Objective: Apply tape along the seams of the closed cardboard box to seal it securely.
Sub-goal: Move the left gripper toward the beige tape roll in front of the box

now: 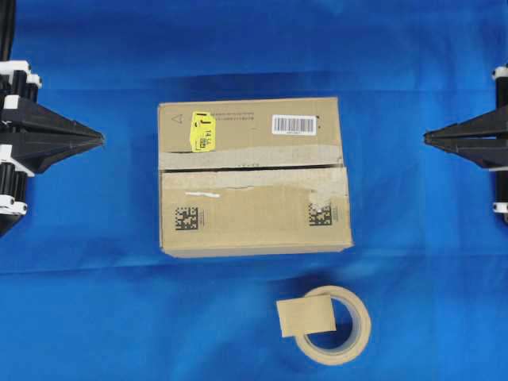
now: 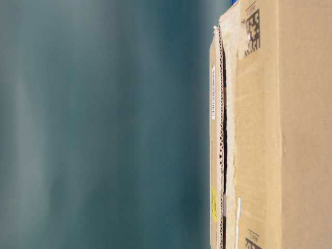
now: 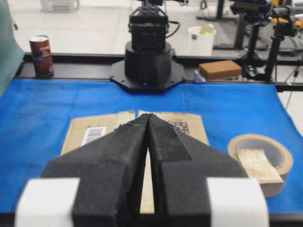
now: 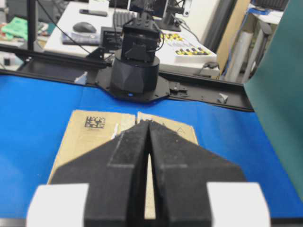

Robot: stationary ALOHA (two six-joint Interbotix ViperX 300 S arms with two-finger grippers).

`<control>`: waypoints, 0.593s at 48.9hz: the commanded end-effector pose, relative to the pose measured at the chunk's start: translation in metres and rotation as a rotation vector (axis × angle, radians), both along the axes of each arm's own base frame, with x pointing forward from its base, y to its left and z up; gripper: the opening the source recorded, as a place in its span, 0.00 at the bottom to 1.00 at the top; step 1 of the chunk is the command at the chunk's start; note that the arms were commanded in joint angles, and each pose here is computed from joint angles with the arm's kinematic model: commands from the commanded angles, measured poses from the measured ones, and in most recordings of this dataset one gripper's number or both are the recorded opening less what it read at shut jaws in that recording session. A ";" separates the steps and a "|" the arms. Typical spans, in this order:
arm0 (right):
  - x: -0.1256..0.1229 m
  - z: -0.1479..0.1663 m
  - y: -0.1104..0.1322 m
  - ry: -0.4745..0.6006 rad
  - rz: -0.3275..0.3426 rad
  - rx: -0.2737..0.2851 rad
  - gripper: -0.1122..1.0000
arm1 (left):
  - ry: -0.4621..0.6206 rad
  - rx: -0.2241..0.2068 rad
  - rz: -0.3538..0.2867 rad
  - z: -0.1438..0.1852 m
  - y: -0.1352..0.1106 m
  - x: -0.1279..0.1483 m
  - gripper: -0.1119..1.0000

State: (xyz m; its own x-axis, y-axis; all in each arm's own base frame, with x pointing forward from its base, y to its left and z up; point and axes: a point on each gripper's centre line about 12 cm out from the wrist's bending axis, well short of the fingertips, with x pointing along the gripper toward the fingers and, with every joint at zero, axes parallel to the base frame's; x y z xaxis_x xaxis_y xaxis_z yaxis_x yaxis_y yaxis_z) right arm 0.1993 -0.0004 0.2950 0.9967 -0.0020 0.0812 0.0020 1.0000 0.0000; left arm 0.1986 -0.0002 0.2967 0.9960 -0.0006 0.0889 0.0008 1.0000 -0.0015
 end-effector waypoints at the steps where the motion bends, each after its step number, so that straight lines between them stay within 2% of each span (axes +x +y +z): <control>1: 0.002 0.009 0.000 -0.025 0.002 0.003 0.12 | -0.007 0.021 -0.041 0.005 -0.009 0.003 0.10; 6: 0.004 0.009 0.000 0.014 0.002 0.011 0.12 | -0.010 0.085 -0.074 0.005 -0.017 0.004 0.10; 11: 0.005 0.010 0.000 0.032 0.002 0.015 0.12 | -0.038 0.204 -0.112 0.006 -0.028 0.007 0.10; 15: 0.005 0.009 0.000 0.034 0.001 0.023 0.12 | -0.069 0.242 -0.145 0.007 -0.038 0.012 0.10; 19: 0.006 0.009 0.000 0.034 0.000 0.027 0.12 | -0.083 0.306 -0.166 0.004 -0.046 0.021 0.10; 29: 0.009 0.007 0.000 0.043 0.000 0.026 0.12 | -0.049 0.531 -0.246 -0.009 -0.077 0.055 0.10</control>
